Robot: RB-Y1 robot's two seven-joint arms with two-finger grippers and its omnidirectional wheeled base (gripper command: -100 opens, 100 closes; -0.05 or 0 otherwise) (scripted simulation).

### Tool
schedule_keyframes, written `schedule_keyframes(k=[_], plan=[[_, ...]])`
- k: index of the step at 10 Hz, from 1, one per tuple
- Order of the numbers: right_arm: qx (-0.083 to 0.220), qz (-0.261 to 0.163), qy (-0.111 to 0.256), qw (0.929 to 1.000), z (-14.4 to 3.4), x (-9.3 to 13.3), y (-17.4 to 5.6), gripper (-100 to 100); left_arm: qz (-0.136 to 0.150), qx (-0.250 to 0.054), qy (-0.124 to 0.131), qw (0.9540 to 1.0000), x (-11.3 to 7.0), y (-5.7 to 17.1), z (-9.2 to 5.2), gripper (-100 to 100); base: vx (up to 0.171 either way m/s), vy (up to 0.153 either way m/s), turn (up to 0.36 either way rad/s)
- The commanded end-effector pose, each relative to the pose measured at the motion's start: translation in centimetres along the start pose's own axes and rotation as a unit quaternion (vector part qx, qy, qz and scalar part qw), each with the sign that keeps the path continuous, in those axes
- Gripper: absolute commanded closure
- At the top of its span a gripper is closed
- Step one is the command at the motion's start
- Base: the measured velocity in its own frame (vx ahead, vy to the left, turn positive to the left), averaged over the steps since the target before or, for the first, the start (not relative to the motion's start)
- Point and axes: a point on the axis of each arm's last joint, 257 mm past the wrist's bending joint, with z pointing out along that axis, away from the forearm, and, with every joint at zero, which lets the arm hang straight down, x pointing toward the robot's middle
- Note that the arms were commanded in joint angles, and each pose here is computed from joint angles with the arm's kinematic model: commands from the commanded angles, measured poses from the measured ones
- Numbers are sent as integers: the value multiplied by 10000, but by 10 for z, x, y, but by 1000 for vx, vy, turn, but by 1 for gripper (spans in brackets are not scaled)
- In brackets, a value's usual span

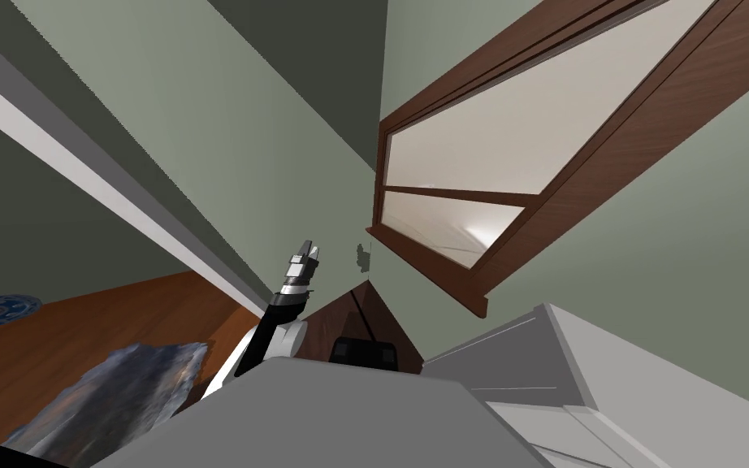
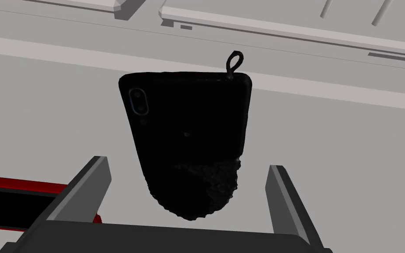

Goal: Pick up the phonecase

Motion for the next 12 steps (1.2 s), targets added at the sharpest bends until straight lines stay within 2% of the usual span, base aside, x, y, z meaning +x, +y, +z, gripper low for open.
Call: schedule_keyframes(k=[1, 2, 3, 7, 8, 9, 11, 12], plan=[[3, 2, -10, 10000, 9, 3, -5, -100, 0, 0, 0, 10000, 0, 0, 0, 0, 20, 12, 7], [-1, 4, -5, 10000, 6, 1, -3, -100, 0, 0, 0, 10000, 0, 0, 0, 0, 9, 5, 0], [3, 1, -8, 10000, 6, 1, -4, 100, 0, 0, 0, 10000, 0, 0, 0, 0, 0, 0, 0], [1, -1, -8, 10000, 6, 1, -4, 100, 0, 0, 0, 10000, 0, 0, 0, 0, 0, 0, 0], [1, 0, -8, 10000, 6, 1, -4, 0, 0, 0, 0, 10000, 0, 0, 0, 0, 0, 0, 0], [3, -5, -1, 10000, -3, -2, 1, 100, 0, 0, 0, 10000, 0, 0, 0, 0, -17, -4, -14], [6, -16, 11, 10000, -13, -6, 7, 100, 0, 0, 0, 10000, 0, 0, 0, 0, -30, -11, -11], [9, -17, 1, 10000, -10, -6, 4, 100, 0, 0, 0, 10000, 0, 0, 0, 0, -12, -4, 1]])
